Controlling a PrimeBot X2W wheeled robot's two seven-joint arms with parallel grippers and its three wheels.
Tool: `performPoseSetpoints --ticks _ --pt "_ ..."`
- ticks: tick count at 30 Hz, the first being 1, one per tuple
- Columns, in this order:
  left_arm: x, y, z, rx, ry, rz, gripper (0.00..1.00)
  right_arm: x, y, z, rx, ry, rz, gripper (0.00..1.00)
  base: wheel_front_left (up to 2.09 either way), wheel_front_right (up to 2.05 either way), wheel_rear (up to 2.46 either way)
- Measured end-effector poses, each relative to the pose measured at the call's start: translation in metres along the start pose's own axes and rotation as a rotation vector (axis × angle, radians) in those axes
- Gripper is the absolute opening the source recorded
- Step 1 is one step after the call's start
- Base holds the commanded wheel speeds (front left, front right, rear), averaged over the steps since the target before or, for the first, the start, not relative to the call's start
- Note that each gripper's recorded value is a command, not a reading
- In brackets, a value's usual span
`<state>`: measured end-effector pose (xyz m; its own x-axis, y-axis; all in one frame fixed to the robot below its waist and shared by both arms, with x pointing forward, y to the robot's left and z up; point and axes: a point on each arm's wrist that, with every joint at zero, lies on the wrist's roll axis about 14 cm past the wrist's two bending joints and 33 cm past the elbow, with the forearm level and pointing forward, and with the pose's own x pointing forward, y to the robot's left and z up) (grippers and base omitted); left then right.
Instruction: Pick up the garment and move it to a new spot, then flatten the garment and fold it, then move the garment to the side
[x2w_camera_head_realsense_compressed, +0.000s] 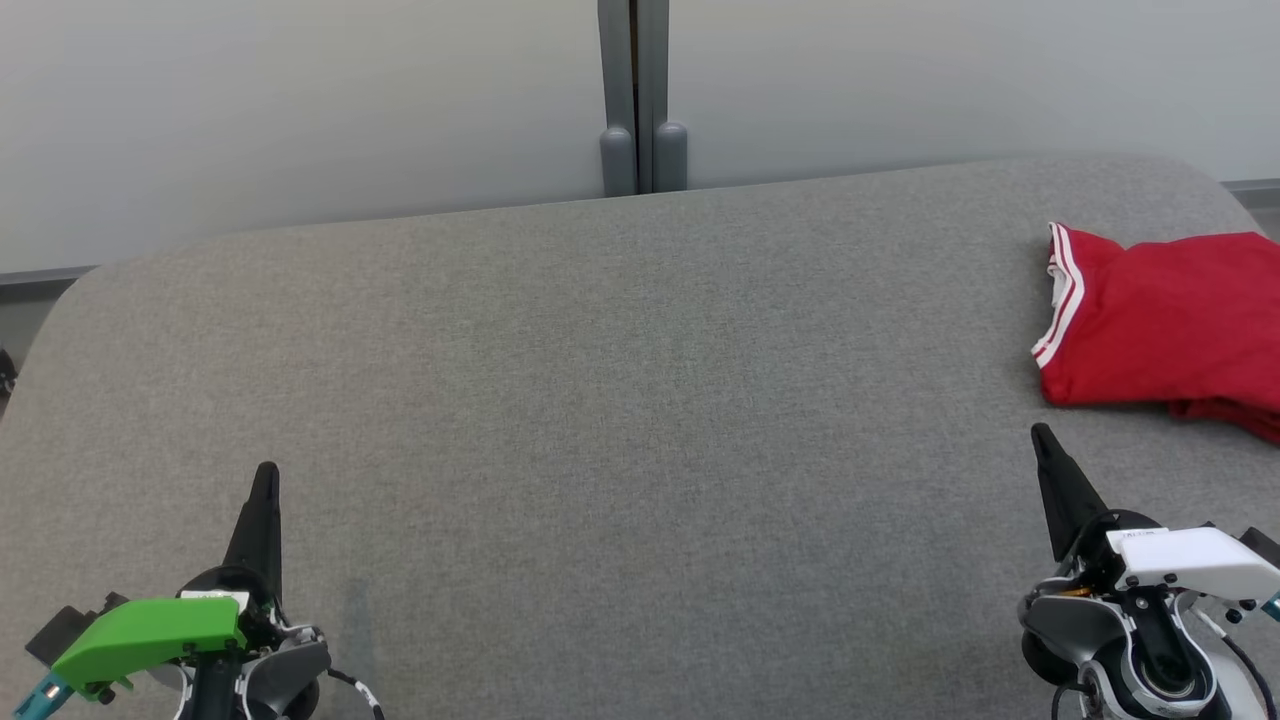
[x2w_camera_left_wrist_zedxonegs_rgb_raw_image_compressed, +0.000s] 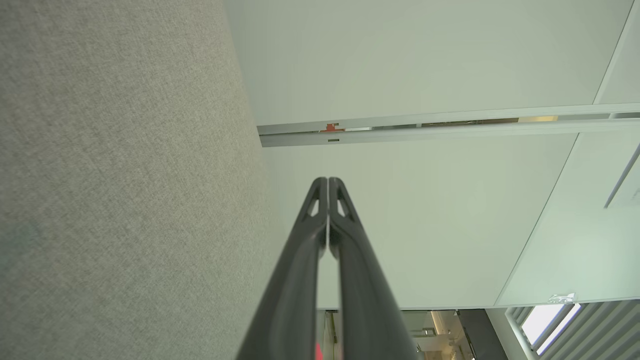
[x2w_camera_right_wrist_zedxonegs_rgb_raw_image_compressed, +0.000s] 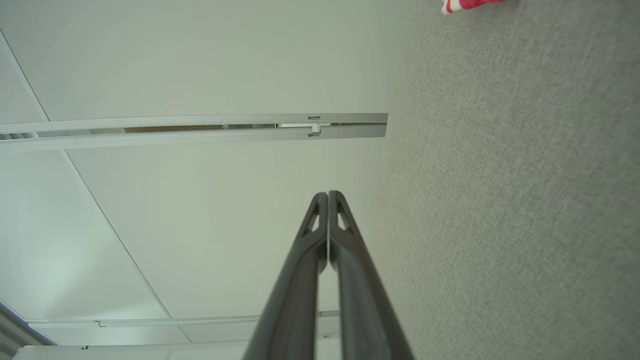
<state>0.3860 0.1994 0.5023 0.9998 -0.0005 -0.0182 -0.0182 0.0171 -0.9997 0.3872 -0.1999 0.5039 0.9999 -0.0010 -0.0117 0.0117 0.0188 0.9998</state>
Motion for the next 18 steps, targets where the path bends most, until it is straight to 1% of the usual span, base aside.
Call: performPoseSetpoints --ticks 3,18 --pt "0.0007 -0.0005 0.0004 -0.017 0.001 -0.002 0.0 0.0009 0.0016 0.0 0.019 0.002 0.006 0.0 0.0 0.0 0.0" --pt "0.0011 -0.0013 0.0007 -0.021 0.0 -0.005 0.0 0.001 0.0017 0.0 0.02 0.002 0.006 0.0 0.0 0.0 0.0"
